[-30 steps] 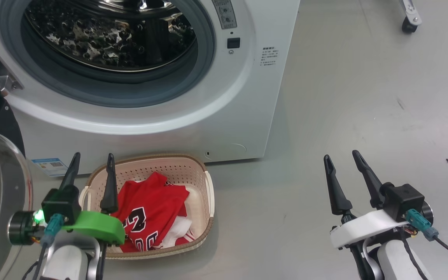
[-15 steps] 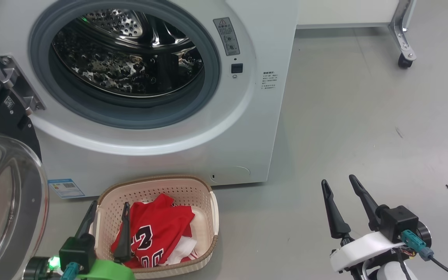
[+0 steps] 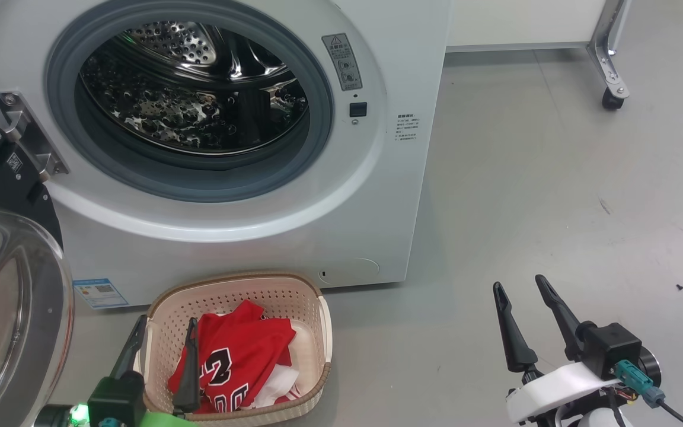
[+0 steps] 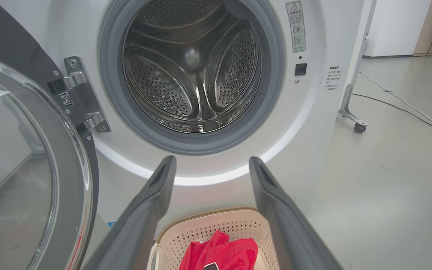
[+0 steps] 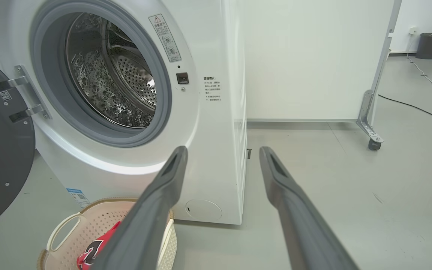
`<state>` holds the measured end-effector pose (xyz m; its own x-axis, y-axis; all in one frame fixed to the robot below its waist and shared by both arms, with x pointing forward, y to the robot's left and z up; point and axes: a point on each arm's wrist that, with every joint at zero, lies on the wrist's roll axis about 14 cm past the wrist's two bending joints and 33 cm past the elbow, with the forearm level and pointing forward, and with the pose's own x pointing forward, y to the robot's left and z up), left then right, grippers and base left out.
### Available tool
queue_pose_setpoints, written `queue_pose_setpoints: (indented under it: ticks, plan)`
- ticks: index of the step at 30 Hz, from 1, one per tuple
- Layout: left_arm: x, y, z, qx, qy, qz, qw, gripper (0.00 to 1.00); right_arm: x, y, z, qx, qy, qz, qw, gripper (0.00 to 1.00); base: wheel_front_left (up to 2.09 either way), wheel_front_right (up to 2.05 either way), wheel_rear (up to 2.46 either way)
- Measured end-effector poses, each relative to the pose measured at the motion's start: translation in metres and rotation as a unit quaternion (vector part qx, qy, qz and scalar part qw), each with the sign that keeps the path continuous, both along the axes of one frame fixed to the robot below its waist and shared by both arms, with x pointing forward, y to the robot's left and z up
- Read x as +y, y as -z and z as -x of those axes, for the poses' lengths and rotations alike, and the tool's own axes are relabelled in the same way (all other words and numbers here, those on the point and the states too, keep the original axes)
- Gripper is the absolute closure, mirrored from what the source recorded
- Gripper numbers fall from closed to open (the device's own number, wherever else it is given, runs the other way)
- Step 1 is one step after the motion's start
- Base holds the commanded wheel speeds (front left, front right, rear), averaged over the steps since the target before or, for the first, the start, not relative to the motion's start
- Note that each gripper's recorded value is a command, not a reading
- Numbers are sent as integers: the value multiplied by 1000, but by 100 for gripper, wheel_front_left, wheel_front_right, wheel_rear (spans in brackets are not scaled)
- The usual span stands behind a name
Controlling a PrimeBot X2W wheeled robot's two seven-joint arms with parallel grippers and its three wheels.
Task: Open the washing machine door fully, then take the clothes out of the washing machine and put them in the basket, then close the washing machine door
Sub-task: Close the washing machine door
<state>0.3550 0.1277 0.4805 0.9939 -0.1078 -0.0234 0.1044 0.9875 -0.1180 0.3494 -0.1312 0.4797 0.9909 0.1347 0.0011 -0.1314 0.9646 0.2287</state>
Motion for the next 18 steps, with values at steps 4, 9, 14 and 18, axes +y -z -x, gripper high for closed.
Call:
queue_pose_setpoints:
  ticks: [4, 9, 14, 18]
  plan:
    - [1, -3, 2, -1, -2, -1, 1000, 0, 0, -2, 0, -4, 1, -1, 1000, 0, 0, 0, 0]
    - [1, -4, 6, 1, -2, 0, 1000, 0, -1, -4, 0, -6, 3, -1, 1000, 0, 0, 0, 0]
    - [1, -8, 6, -1, -1, -7, 1000, 0, -1, -3, 1, -4, 3, -2, 1000, 0, 0, 0, 0]
    - [2, -8, 9, 2, -2, -8, 1000, 0, -1, -2, 2, -2, 3, -2, 1000, 0, -6, 11, -5]
